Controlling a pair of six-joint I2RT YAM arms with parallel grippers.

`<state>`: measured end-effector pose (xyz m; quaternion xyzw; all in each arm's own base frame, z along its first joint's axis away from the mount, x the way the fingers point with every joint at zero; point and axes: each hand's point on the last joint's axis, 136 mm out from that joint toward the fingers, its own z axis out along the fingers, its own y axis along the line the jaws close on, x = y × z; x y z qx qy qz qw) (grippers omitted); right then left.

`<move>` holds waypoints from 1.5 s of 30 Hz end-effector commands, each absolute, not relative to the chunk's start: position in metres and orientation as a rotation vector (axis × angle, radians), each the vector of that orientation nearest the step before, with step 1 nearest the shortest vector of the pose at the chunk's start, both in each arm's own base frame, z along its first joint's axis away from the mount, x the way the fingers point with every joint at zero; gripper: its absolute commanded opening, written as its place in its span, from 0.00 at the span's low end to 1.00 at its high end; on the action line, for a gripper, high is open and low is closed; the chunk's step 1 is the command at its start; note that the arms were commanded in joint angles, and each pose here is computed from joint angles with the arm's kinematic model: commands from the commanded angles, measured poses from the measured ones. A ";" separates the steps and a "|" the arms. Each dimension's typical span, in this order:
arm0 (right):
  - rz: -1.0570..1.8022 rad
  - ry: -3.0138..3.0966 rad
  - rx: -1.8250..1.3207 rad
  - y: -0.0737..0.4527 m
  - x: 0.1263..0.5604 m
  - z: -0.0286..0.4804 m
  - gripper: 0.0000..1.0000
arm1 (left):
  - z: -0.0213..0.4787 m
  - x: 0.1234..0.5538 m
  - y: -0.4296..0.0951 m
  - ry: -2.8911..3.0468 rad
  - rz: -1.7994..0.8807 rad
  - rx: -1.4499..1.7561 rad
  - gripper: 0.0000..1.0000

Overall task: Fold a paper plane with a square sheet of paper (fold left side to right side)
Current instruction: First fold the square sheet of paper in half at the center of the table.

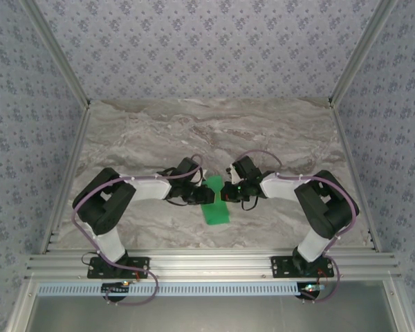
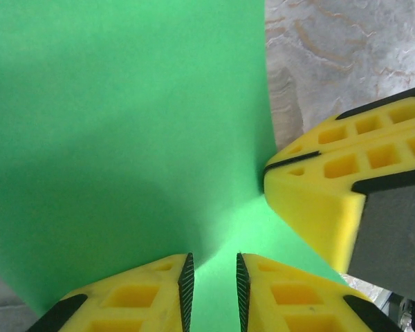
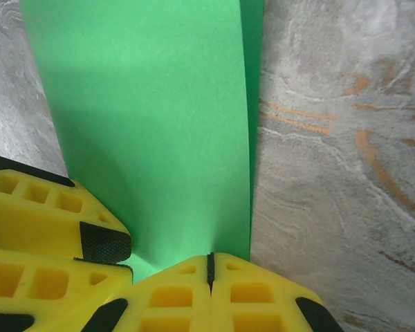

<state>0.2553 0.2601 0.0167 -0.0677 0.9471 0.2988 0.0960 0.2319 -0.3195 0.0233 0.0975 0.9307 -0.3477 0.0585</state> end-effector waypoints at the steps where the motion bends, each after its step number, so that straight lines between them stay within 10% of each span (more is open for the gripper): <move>1: 0.652 2.982 -0.179 0.228 0.231 -0.022 0.01 | 0.009 0.224 -0.310 2.864 -0.985 0.307 0.25; 45: 0.528 3.022 -0.222 0.217 0.228 -0.025 0.01 | 0.042 0.261 -0.317 2.721 -1.198 0.291 0.20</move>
